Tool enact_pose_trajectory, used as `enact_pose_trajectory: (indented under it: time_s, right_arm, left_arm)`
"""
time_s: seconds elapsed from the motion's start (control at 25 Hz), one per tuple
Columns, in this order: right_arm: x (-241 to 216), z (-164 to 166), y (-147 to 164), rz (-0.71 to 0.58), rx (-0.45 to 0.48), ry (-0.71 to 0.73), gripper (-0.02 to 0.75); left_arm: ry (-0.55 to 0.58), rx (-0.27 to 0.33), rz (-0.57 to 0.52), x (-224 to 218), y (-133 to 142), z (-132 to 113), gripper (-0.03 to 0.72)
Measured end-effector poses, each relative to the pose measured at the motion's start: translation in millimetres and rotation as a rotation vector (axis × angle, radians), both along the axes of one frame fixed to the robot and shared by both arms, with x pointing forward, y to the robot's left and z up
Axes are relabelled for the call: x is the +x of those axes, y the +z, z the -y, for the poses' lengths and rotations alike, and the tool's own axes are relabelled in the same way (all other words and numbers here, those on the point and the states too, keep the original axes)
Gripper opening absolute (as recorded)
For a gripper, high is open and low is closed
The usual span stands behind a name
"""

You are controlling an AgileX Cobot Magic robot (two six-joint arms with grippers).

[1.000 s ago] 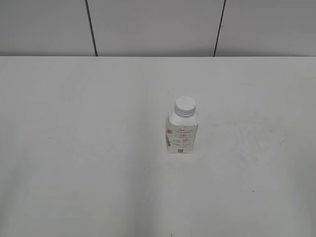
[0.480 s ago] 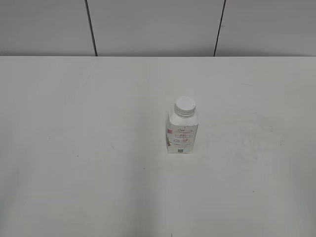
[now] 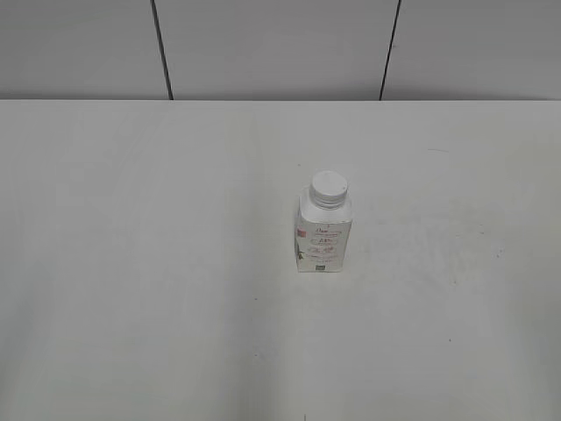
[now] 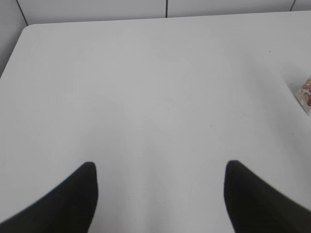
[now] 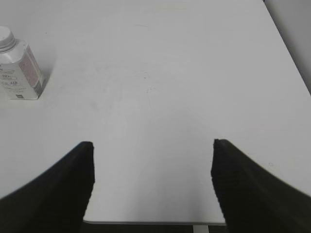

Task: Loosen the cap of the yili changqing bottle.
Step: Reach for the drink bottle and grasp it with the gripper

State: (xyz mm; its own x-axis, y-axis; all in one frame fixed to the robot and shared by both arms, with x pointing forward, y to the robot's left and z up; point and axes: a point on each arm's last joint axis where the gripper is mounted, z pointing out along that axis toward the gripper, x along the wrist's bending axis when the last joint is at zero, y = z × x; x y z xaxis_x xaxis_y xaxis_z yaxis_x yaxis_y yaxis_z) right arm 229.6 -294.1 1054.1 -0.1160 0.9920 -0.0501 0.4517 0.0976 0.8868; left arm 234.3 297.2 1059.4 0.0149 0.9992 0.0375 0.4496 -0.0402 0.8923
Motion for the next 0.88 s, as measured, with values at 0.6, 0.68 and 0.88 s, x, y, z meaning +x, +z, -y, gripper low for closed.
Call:
enact_pose_trajectory:
  time_s: [0.6, 0.68, 0.88]
  right_arm:
    - [0.0, 0.0, 0.0, 0.000, 0.000, 0.000, 0.587]
    - [0.0, 0.0, 0.0, 0.000, 0.000, 0.000, 0.587]
    - [0.0, 0.0, 0.0, 0.000, 0.000, 0.000, 0.587]
  left_arm:
    - [0.028, 0.041, 0.286, 6.4, 26.9, -3.5, 0.498]
    - [0.030, 0.044, 0.350, 9.9, 29.9, -3.8, 0.498]
    - [0.034, 0.046, 0.423, 31.4, 25.8, -5.1, 0.498]
